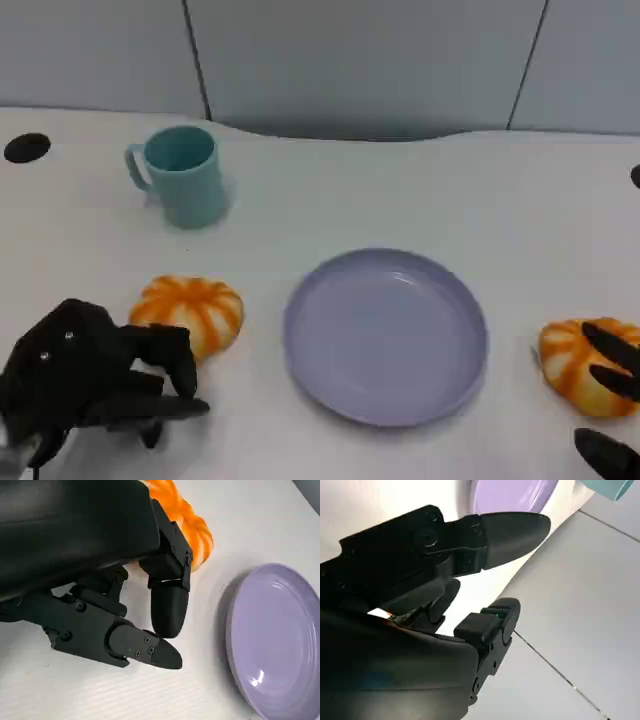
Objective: Grasp the bread from the table and place it into the plate.
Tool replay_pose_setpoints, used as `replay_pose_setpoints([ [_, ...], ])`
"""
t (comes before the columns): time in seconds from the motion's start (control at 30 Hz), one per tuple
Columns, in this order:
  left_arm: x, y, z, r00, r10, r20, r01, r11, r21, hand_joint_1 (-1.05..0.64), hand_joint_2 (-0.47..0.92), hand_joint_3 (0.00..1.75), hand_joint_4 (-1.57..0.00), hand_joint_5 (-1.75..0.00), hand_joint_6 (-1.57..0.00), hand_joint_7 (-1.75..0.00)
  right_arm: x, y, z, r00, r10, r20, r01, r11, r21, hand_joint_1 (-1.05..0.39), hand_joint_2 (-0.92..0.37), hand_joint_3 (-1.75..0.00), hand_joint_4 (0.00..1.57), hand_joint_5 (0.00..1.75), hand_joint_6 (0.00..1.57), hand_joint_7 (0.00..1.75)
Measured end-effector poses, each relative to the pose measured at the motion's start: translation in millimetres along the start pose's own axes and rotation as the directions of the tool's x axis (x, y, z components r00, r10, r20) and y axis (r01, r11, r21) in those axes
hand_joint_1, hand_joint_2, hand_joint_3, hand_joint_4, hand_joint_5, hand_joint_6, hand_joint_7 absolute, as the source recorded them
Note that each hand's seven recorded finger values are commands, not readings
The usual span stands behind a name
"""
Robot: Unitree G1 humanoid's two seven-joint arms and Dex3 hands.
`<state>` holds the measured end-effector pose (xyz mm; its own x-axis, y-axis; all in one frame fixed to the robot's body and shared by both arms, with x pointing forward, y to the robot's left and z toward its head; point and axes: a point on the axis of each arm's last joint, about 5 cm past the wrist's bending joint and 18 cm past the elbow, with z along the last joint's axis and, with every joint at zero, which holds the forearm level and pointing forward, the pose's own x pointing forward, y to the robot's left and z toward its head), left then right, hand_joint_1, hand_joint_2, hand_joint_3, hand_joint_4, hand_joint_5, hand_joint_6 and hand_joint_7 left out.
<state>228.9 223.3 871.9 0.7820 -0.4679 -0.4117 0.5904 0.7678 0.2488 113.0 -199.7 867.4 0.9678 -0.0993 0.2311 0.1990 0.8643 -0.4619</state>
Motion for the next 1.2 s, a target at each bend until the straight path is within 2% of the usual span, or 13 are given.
replay_pose_setpoints([
  [0.53,-1,0.3,-1.5,1.000,0.003,0.030,-0.003,1.000,0.016,-0.46,0.90,0.01,-0.81,-1.75,-0.63,-1.75,1.0,0.4,-0.2,1.000,0.000,0.006,0.000,1.000,0.002,-0.35,-0.92,-0.33,0.88,0.02,0.62,0.00],
  [0.63,-1,0.7,-1.3,0.999,0.006,0.036,-0.007,1.000,0.016,-0.42,0.90,0.00,-0.81,-1.75,-0.62,-1.75,1.0,0.4,-0.2,1.000,0.000,0.006,0.000,1.000,0.002,-0.35,-0.92,-0.32,0.90,0.02,0.63,0.00],
  [0.77,-2,2.2,0.3,0.993,0.033,0.112,-0.034,0.999,0.006,-0.41,0.90,0.01,-0.83,-1.75,-0.63,-1.75,1.2,0.7,-0.1,1.000,0.001,0.007,-0.001,1.000,0.003,-0.35,-0.92,-0.32,0.90,0.03,0.63,0.00],
  [0.87,-2,-0.3,4.7,0.972,0.083,0.219,-0.095,0.994,0.046,-0.37,0.92,0.03,-0.84,-1.75,-0.62,-1.75,1.4,1.7,0.3,1.000,0.001,0.007,-0.001,1.000,0.007,-0.35,-0.92,-0.32,0.89,0.02,0.63,0.00],
  [1.0,-4,-2.9,9.7,0.924,0.129,0.360,-0.201,0.965,0.171,-0.35,0.92,0.11,-0.82,-1.75,-0.58,-1.75,1.4,2.5,0.6,1.000,0.003,0.005,-0.003,1.000,0.008,-0.35,-0.92,-0.33,0.90,0.02,0.62,0.00],
  [1.1,-6,-3.7,14.0,0.892,0.141,0.429,-0.291,0.907,0.306,-0.36,0.92,0.14,-0.83,-1.75,-0.58,-1.75,1.4,2.8,1.0,1.000,0.006,0.005,-0.006,1.000,0.005,-0.35,-0.92,-0.33,0.88,0.01,0.62,0.00],
  [1.2,-7,-1.6,21.0,0.872,0.160,0.464,-0.386,0.806,0.448,-0.38,0.91,0.12,-0.79,-1.75,-0.54,-1.75,1.5,3.5,1.3,1.000,0.008,0.004,-0.008,1.000,0.002,-0.35,-0.92,-0.33,0.87,0.01,0.62,0.00],
])
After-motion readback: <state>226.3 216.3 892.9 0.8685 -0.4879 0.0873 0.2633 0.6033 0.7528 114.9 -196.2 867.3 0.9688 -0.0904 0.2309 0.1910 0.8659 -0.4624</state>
